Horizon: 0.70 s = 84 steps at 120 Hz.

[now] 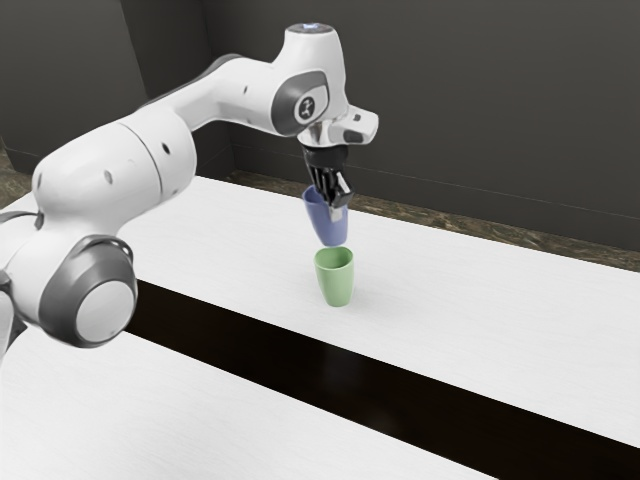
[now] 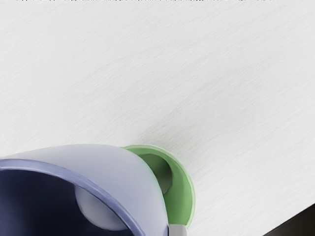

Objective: Place the left cup onto the right cup

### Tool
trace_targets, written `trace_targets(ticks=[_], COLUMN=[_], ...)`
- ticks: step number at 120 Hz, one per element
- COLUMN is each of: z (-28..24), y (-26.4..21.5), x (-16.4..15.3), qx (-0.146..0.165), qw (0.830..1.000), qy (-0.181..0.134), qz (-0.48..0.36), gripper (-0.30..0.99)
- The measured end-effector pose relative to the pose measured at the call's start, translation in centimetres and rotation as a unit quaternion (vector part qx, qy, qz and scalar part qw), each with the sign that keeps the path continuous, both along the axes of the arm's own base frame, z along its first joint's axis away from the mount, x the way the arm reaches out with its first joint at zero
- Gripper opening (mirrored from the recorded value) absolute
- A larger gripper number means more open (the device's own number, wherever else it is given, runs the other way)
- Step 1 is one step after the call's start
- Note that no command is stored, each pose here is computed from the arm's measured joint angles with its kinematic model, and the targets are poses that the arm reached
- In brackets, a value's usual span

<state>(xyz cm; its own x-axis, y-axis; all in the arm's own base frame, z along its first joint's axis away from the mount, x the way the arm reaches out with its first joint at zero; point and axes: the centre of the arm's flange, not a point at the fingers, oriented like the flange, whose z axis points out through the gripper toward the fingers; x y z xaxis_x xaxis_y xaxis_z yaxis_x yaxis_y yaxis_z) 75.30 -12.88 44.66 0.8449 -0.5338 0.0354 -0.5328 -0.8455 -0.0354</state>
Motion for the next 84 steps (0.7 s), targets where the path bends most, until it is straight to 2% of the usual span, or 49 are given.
trace_targets(ticks=[25,84], z=[1.3,1.3], y=[0.2,0.3], x=[-0.3,-1.5], qx=[-0.001,-0.007], qw=[1.000,1.000], qy=[-0.008,0.009], qz=[0.003,0.009], gripper=[-0.09,-0.09])
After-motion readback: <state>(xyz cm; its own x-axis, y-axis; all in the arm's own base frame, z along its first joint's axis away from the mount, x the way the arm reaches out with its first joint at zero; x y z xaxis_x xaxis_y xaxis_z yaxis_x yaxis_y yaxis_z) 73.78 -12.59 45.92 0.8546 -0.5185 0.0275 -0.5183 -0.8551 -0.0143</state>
